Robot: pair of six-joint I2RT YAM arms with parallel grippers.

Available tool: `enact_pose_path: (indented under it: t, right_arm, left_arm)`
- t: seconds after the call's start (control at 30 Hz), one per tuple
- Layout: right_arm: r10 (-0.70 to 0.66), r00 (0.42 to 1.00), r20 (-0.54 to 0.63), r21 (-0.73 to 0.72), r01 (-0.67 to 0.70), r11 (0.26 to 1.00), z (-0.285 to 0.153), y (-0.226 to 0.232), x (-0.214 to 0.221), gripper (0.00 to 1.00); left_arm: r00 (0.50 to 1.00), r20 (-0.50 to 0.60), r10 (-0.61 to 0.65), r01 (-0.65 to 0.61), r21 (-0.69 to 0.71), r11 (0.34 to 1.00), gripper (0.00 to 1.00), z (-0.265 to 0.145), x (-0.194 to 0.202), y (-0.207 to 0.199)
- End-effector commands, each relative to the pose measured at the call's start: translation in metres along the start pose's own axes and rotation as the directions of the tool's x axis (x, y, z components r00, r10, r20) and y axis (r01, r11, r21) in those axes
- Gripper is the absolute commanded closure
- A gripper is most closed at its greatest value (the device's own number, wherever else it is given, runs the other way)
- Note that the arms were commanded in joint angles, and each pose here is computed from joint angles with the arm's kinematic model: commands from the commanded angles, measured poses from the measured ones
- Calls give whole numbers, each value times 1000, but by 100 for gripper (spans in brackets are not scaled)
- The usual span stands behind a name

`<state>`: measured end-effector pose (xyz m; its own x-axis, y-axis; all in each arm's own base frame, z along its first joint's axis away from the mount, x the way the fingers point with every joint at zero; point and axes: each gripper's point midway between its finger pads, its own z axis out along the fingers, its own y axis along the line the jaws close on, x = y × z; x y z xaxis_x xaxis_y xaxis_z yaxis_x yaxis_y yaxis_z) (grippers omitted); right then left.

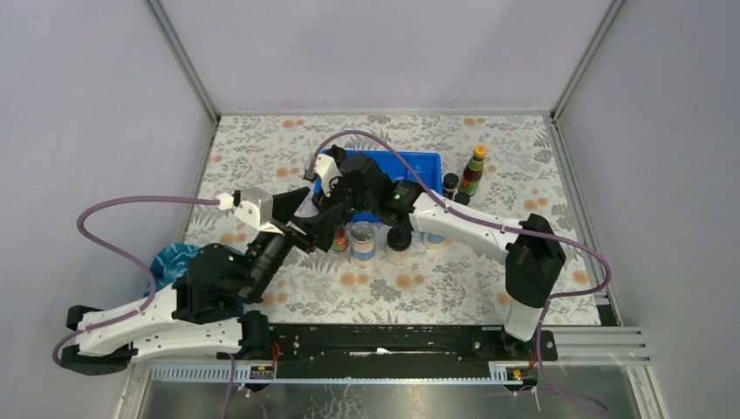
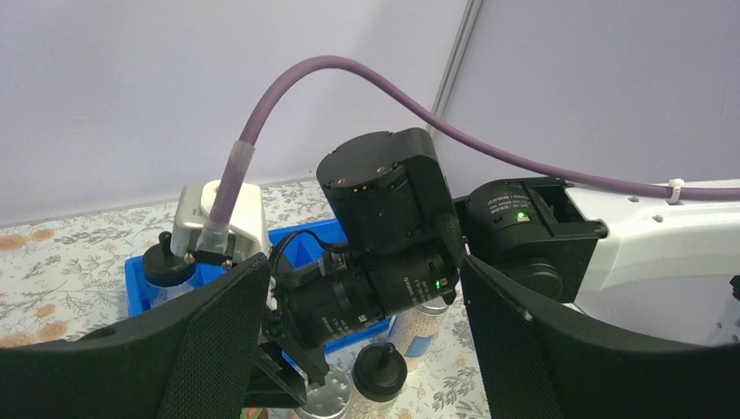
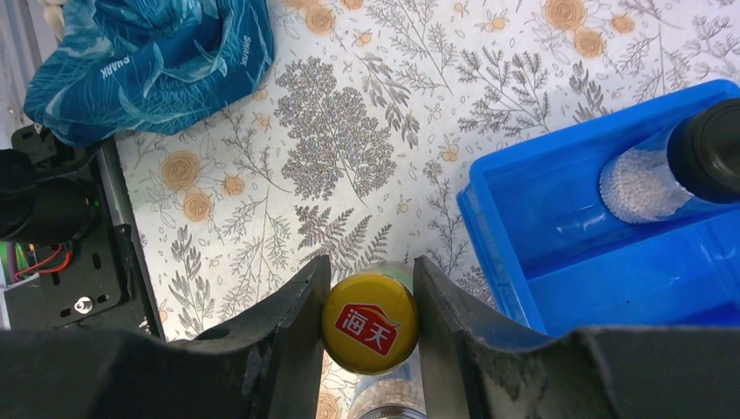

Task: Organize the condiment bottles
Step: Pick up the bottle from the center of the board.

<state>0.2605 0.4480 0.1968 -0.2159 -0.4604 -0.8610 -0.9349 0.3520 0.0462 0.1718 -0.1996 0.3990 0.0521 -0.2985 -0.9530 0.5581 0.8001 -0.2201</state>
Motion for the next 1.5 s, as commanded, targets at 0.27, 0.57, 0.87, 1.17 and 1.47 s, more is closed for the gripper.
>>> enact_pose_path:
  t: [0.27,0.57,0.87,1.17,1.47]
  right_arm:
    - [-79,969,235,27,74,997,-35,3,-97,100]
    - [-89,965,248,37,83,996,-40,2,-109,100]
    - [-101,963,251,48,92,995,-44,0,-119,100]
    - [-122,959,255,78,105,991,-50,-5,-130,100]
    - [-129,958,257,110,104,989,-53,-14,-137,100]
  left_arm:
    - [999,32,-10,9,18,1000,16,-4,-16,0]
    - [999,31,-9,8,17,1000,16,-4,-16,1]
    - [999,34,-11,11,22,1000,16,-5,-17,0]
    - [999,33,-11,10,23,1000,15,-5,-17,1]
    - [999,33,-11,11,26,1000,15,-7,-17,1]
